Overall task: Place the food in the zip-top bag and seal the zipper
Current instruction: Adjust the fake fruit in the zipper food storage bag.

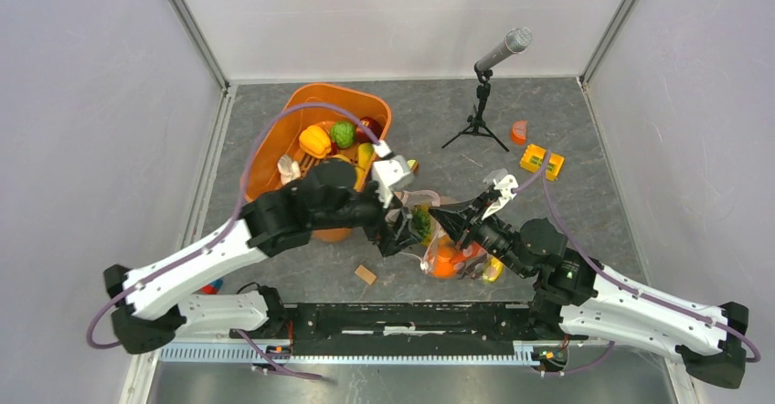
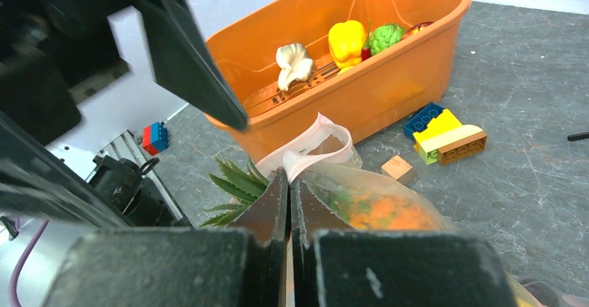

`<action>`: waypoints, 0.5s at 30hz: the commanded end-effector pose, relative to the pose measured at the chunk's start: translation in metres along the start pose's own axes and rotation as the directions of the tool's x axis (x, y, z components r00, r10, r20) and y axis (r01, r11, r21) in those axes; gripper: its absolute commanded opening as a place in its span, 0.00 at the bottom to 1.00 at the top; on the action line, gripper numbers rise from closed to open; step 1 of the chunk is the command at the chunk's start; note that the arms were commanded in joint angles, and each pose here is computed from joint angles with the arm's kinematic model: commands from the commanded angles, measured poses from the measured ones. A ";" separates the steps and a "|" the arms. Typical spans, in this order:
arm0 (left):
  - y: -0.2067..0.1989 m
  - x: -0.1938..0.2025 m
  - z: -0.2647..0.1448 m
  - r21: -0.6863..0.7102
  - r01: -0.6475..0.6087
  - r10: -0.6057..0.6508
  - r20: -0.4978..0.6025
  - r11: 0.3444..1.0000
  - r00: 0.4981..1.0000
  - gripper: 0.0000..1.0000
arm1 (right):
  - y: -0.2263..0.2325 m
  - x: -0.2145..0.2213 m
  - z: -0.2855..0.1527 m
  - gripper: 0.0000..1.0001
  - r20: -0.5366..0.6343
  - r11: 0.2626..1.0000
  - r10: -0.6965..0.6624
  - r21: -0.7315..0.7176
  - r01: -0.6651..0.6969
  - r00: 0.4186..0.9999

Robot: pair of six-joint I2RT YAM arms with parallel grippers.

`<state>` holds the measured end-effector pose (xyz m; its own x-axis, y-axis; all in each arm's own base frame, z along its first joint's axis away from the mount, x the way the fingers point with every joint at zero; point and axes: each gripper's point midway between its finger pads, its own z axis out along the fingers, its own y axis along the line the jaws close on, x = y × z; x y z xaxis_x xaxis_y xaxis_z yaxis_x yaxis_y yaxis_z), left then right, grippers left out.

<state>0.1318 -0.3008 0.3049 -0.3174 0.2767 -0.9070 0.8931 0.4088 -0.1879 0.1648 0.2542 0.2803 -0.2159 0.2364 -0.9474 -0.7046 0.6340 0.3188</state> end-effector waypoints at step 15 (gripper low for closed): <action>0.034 0.041 0.052 -0.056 -0.197 0.186 -0.166 0.979 0.968 0.96 | 0.012 -0.030 -0.005 0.00 0.097 0.998 0.034 -0.053 -0.029 0.995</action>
<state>0.1507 -0.3200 0.2397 -0.2921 0.4654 -0.8355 0.9114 0.4001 -0.0958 0.1632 0.2524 0.2838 -0.2118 0.2465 -0.9457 -0.7089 0.6273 0.3223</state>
